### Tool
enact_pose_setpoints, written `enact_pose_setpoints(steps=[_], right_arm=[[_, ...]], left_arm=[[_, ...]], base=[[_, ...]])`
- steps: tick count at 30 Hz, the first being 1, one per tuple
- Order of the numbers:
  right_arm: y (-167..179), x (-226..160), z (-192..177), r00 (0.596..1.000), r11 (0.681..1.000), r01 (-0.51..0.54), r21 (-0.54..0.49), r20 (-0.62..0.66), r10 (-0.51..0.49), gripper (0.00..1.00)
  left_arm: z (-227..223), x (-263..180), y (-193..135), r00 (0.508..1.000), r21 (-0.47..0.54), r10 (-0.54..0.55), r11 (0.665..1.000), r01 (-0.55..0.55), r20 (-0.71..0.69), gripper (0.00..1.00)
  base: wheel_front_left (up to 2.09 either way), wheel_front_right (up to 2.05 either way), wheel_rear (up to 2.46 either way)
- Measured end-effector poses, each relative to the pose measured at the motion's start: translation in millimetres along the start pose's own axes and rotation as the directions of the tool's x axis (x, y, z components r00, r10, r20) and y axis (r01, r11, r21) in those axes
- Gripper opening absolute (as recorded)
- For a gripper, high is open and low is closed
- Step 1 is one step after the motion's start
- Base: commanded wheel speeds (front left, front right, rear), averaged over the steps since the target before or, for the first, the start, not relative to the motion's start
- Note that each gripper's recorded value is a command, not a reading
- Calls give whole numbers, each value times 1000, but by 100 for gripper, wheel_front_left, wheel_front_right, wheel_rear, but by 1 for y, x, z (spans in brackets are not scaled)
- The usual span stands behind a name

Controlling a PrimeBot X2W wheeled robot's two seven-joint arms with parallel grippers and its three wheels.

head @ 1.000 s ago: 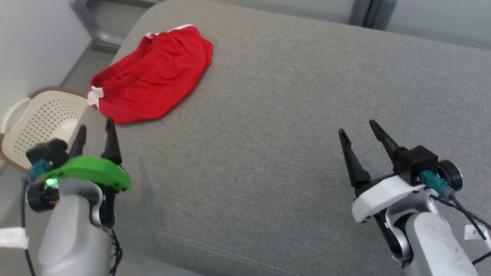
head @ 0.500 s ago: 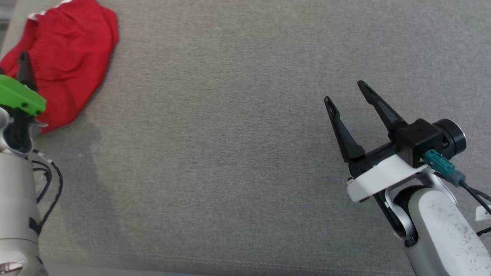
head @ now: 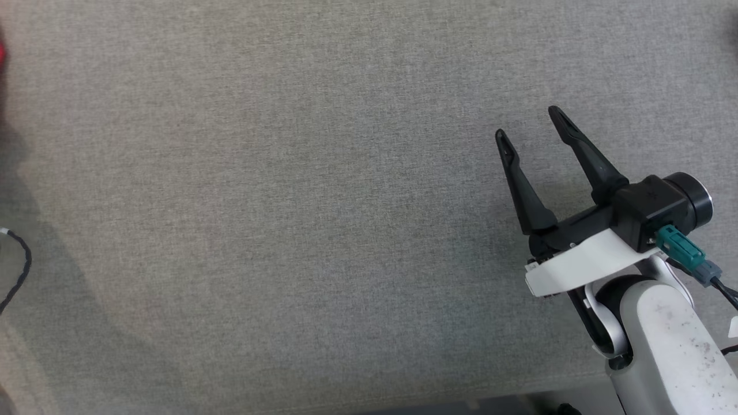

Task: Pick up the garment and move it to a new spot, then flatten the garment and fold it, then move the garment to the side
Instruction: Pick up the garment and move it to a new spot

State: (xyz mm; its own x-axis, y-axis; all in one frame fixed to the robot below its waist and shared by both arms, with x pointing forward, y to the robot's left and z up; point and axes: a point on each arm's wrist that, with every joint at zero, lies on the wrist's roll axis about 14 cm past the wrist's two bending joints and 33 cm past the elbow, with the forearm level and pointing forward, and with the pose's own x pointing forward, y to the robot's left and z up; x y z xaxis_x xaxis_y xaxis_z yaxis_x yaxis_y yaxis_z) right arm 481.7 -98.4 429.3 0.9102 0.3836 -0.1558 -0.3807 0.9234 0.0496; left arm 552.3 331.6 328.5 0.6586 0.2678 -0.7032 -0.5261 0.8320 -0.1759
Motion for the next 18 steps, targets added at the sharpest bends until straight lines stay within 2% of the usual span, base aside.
enact_pose_setpoints(steps=[1, 2, 8, 13, 18], right_arm=[[-5, -2, -3, 1000, 1000, 14, -2, -7, -14, 100], [-8, -3, -5, 1000, 1000, 23, -3, -12, -23, 100], [-11, -9, -5, 999, 999, 41, 1, -14, -41, 100], [-5, -12, 4, 999, 999, 35, 13, 8, -35, 100], [11, -18, 20, 999, 1000, 7, 30, 42, -8, 100]], left_arm=[[-3, 4, -2, 1000, 9, 1, 1000, -1, -6, 18], [-4, 7, -4, 1000, 13, -2, 1000, 2, -9, 0], [-2, 4, -18, 998, 61, -56, 996, 57, -28, 0], [21, -15, -34, 991, 72, -132, 989, 131, 20, 0], [85, -61, -60, 950, 166, -254, 960, 225, 184, 0]], base=[[0, 0, 0], [0, 0, 0], [0, 0, 0], [0, 0, 0], [0, 0, 0]])
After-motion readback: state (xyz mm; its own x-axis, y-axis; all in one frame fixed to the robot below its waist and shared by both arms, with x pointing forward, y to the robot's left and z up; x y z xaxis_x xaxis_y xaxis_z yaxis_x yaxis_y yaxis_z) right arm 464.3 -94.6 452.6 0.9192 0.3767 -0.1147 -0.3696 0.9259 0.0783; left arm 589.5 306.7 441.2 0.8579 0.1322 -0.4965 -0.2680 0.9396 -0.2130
